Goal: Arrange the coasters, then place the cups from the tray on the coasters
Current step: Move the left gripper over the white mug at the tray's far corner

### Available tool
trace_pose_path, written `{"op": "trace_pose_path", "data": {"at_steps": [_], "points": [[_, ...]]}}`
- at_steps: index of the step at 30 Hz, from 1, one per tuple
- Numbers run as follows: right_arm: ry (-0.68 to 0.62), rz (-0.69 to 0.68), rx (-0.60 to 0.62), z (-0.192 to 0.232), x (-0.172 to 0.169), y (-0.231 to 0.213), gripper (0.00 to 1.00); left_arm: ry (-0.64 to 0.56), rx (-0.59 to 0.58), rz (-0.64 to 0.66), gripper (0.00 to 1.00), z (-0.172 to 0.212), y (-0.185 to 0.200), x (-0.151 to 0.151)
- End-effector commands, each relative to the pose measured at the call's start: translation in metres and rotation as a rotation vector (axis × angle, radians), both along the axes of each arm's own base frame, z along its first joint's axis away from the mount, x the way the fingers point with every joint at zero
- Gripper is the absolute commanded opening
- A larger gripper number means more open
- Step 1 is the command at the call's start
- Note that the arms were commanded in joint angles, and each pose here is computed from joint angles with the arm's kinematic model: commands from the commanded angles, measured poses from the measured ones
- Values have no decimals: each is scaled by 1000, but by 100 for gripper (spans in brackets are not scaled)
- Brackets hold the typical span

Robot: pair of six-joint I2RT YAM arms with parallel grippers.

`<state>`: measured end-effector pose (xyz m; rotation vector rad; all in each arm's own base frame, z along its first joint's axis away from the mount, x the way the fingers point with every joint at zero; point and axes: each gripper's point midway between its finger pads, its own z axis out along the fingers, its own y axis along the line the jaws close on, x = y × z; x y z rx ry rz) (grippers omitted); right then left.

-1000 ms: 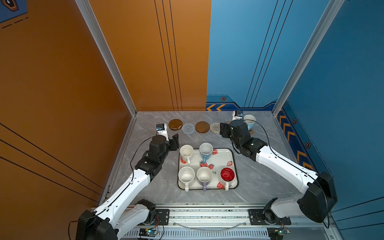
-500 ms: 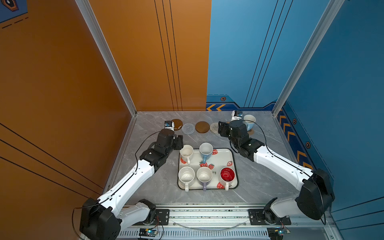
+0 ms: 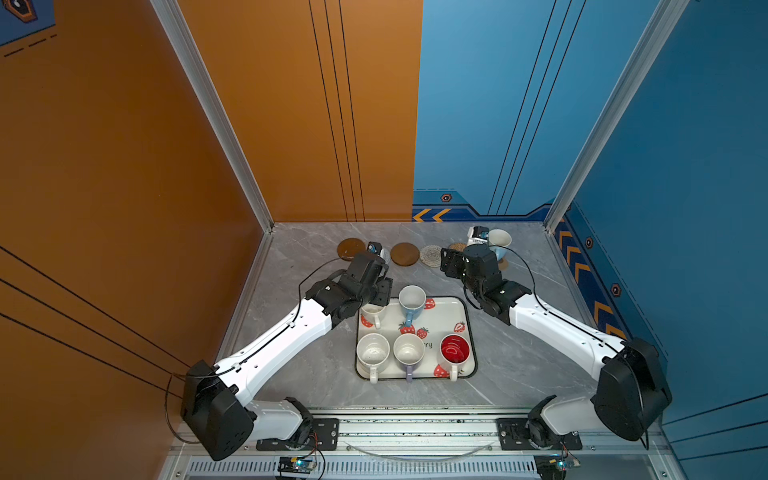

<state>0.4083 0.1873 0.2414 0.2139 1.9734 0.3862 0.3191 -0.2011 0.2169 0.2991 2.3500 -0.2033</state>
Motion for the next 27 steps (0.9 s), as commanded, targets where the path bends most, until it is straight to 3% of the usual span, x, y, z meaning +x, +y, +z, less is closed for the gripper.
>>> {"op": "trace_pose_path", "data": {"at_steps": [1, 16, 27], "points": [[-26, -11, 41, 10, -4, -8, 71, 66, 94, -7, 66, -9, 7, -12], [-35, -36, 68, 11, -10, -24, 71, 248, 175, 2, 68, -51, 4, -41], [-25, -22, 79, 7, -7, -21, 71, 328, 201, 2, 68, -78, 0, -45]]}}
